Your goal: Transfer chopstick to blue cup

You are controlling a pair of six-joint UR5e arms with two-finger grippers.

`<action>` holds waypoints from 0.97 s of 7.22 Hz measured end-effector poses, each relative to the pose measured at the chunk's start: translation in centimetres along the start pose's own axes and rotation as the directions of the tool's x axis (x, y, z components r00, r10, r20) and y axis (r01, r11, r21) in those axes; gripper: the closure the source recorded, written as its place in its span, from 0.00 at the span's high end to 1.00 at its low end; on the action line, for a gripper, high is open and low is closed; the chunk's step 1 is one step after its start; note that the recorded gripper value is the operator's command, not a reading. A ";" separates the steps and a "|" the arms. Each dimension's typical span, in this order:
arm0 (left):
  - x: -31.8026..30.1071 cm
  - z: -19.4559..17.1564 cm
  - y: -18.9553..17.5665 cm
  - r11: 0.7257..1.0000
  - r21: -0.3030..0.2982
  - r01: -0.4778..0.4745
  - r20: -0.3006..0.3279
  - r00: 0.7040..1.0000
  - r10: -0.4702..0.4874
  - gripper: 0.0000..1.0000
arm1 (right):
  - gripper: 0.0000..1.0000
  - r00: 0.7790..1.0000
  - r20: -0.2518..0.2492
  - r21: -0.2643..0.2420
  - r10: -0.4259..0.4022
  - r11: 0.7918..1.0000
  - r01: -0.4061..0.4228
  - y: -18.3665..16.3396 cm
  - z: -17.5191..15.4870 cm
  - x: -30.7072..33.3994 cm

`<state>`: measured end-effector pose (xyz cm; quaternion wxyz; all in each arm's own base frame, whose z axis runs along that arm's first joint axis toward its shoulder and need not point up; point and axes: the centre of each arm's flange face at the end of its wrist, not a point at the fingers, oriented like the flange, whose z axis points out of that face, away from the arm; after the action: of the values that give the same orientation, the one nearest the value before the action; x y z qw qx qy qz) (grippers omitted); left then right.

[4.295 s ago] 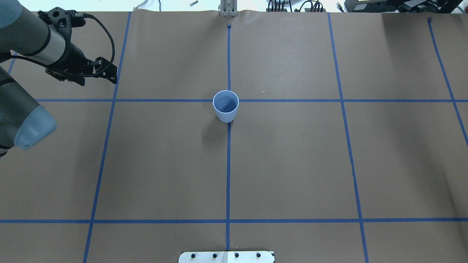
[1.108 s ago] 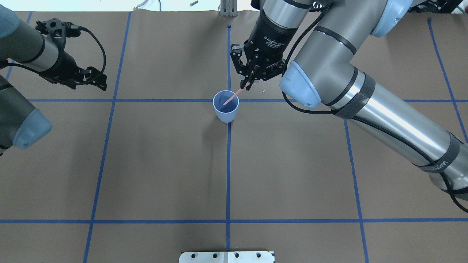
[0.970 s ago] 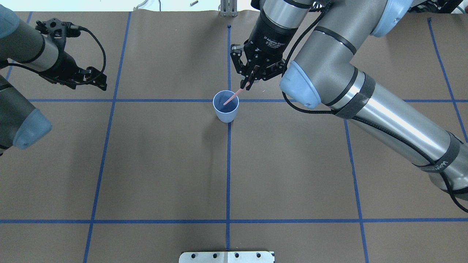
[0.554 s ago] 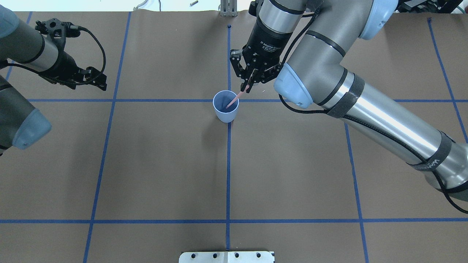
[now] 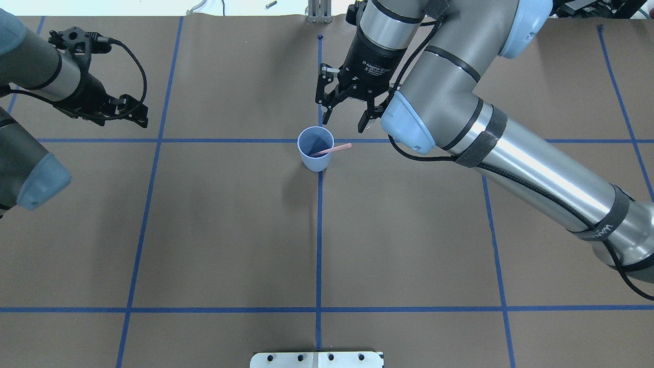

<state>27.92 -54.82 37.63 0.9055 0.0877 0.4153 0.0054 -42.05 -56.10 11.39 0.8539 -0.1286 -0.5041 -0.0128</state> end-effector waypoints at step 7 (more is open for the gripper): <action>-5.3 -2.7 -1.8 0.998 0.027 -0.055 0.015 0.998 0.055 0.98 | 1.00 0.956 -0.199 0.231 -0.214 0.938 0.258 -3.5 -13.7 34.6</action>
<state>22.26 -56.58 39.59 0.9066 0.1115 0.4063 0.0238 -13.84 -58.96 35.77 0.8956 0.0452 -0.4382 -0.0619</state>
